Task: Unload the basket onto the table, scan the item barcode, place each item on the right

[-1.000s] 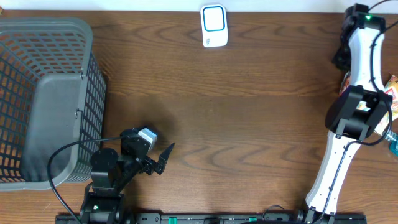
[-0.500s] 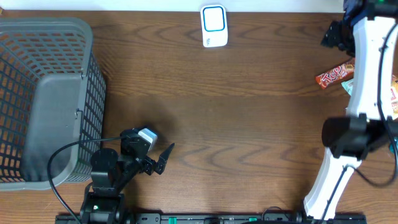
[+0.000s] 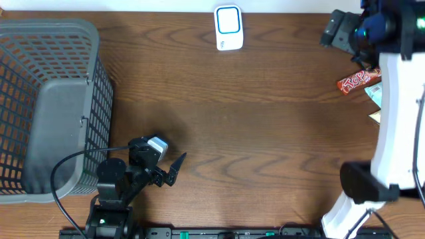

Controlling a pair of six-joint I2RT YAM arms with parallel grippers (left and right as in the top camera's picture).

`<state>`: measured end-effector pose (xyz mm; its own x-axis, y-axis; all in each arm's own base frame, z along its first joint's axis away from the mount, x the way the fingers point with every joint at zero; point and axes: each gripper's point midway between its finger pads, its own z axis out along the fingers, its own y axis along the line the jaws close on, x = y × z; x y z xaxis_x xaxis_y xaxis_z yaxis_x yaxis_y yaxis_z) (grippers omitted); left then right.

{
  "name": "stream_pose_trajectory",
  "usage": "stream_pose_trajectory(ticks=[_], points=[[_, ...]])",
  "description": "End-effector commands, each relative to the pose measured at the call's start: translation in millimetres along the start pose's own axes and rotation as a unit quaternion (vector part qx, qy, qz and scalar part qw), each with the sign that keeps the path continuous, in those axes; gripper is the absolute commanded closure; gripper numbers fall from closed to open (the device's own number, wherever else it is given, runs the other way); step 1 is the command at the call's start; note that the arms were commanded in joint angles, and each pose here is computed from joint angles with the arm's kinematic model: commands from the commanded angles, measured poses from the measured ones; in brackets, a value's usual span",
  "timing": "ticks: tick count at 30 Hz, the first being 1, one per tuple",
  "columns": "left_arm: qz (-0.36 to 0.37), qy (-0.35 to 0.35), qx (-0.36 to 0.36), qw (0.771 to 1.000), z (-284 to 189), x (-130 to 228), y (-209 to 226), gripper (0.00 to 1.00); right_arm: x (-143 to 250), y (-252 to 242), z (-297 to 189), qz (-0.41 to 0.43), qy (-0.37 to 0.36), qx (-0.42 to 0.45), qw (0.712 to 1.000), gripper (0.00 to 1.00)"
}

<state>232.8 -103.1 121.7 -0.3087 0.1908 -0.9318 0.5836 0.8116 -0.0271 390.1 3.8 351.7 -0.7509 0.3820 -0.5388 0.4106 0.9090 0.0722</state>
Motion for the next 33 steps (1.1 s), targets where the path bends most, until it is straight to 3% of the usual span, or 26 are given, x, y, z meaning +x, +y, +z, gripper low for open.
stream_pose_trajectory(ticks=[1, 11, 17, 26, 33], points=[[-0.004, -0.001, -0.004, 1.0, 0, 0, 2, 0.02, 7, 1, -63, -0.031, -0.055, -0.051, 0.997, 0.01], [-0.004, -0.001, -0.004, 1.0, 0, 0, 2, 0.02, 18, -19, -135, -0.029, -0.131, -0.096, 0.986, 0.01], [-0.004, -0.001, -0.004, 1.0, 0, 0, 2, 0.02, 22, -26, -151, -0.095, -0.154, -0.095, 0.979, 0.01], [-0.004, -0.001, -0.004, 1.0, 0, 0, 2, 0.02, 22, -27, -157, -0.092, -0.164, -0.099, 0.977, 0.01], [-0.004, -0.001, -0.004, 1.0, 0, 0, 2, 0.02, -1, -12, -178, -0.091, -0.225, -0.142, 0.96, 0.01]])
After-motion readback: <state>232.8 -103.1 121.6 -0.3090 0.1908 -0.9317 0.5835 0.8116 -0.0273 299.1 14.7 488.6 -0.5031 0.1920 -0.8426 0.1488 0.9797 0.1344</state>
